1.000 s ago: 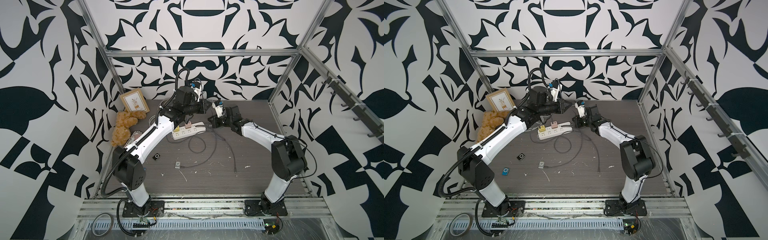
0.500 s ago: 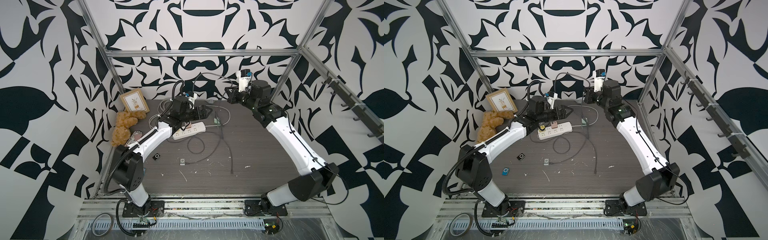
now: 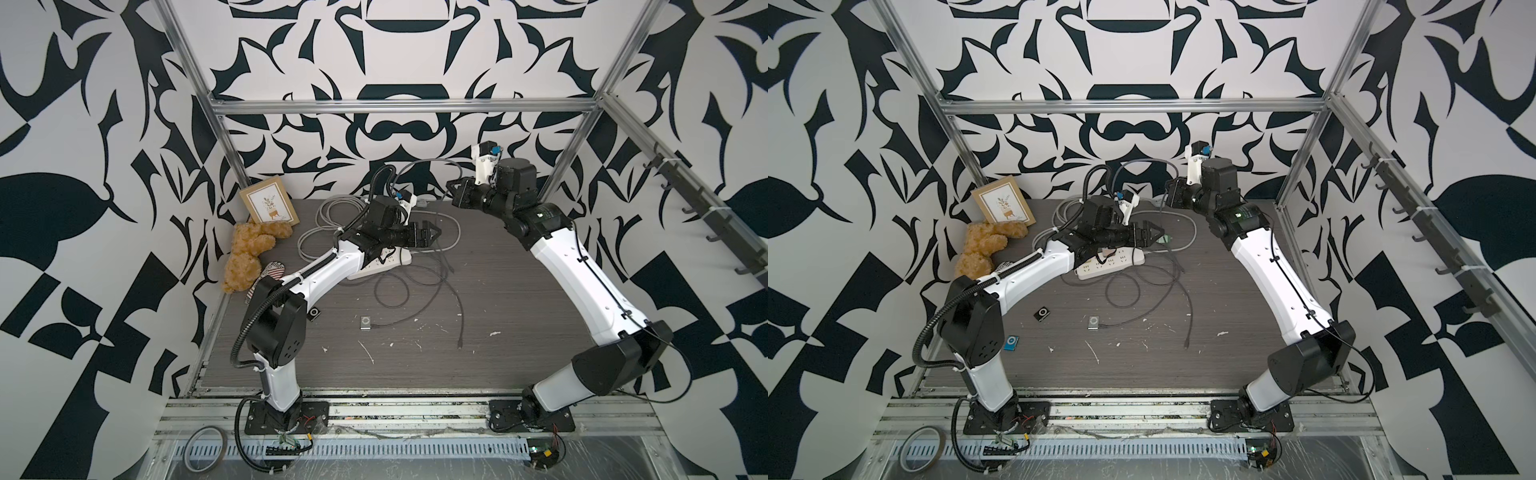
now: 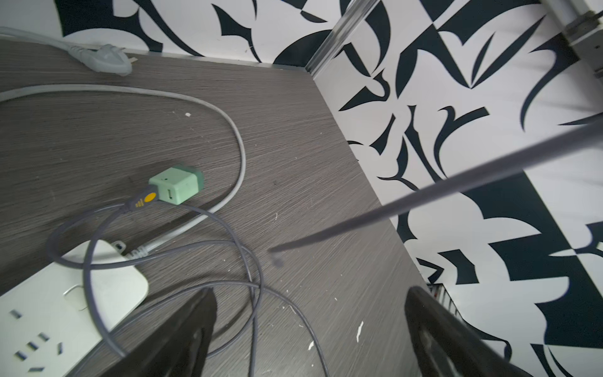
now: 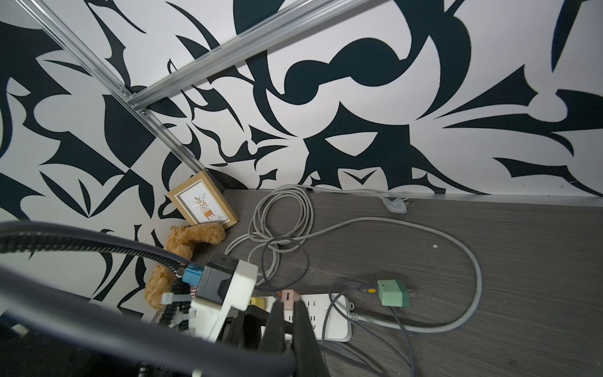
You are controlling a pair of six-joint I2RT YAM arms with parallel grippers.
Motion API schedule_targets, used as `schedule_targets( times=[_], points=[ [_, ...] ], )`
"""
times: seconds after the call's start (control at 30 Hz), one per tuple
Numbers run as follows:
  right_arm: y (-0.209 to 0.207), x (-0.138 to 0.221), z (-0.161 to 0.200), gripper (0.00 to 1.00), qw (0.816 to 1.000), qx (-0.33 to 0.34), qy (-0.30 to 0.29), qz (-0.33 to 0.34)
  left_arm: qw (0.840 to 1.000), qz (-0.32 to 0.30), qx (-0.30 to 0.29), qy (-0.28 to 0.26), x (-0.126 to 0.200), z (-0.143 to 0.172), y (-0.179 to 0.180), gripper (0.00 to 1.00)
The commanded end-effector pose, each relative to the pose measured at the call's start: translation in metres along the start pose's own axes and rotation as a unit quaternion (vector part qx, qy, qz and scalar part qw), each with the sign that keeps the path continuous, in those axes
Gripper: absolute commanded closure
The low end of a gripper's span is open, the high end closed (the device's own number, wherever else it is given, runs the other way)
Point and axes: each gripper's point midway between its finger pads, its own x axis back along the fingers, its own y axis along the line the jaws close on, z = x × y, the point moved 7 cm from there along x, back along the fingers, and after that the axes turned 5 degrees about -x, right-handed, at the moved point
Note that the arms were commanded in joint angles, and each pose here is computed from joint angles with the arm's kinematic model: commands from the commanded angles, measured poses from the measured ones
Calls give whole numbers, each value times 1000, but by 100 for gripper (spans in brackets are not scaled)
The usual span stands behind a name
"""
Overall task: Charge mp3
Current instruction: Pick up the charging cable from the center of the board.
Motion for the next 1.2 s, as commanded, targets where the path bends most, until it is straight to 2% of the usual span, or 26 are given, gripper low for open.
schedule_targets(
  times=[0.0, 0.27, 0.4, 0.53, 0.63, 0.73, 0.77, 0.87, 0.9, 1.0, 1.03, 1.1, 1.17],
  points=[
    [26, 25, -23, 100, 998, -7, -37, -47, 1000, -14, -11, -3, 0, -6, 1, 7],
    [30, 25, -25, 100, 997, -30, -36, -66, 999, 50, -17, 14, -9, 7, -11, 10],
    [32, 23, -23, 100, 996, -36, -30, -76, 999, 15, 1, 40, -15, 17, -1, 12],
    [33, 26, -21, 100, 995, -45, -25, -84, 999, -13, 9, 43, -17, 23, 9, 14],
    [36, 30, -21, 100, 994, -51, -21, -89, 999, -19, 11, 44, -19, 25, 12, 30],
    [37, 34, -19, 100, 994, -54, -15, -91, 999, -15, 11, 39, -20, 24, 11, 57],
    [37, 35, -19, 100, 994, -57, -15, -93, 999, -13, 10, 34, -19, 23, 11, 63],
    [39, 39, -18, 100, 993, -65, -12, -101, 1000, -8, 7, 21, -16, 18, 7, 77],
    [40, 41, -18, 100, 992, -67, -12, -104, 1000, -6, 5, 17, -15, 16, 5, 79],
    [41, 44, -16, 100, 991, -74, -8, -110, 1000, 0, -2, 5, -8, 8, -2, 78],
    [41, 45, -14, 100, 991, -75, -5, -111, 1000, 5, -5, 2, -5, 6, -5, 72],
    [41, 47, -13, 100, 991, -76, -4, -111, 1000, 8, -10, 1, -1, 6, -7, 46],
    [42, 48, -14, 100, 990, -81, -4, -113, 1000, -3, -12, 3, 1, 10, -4, 33]
  ],
)
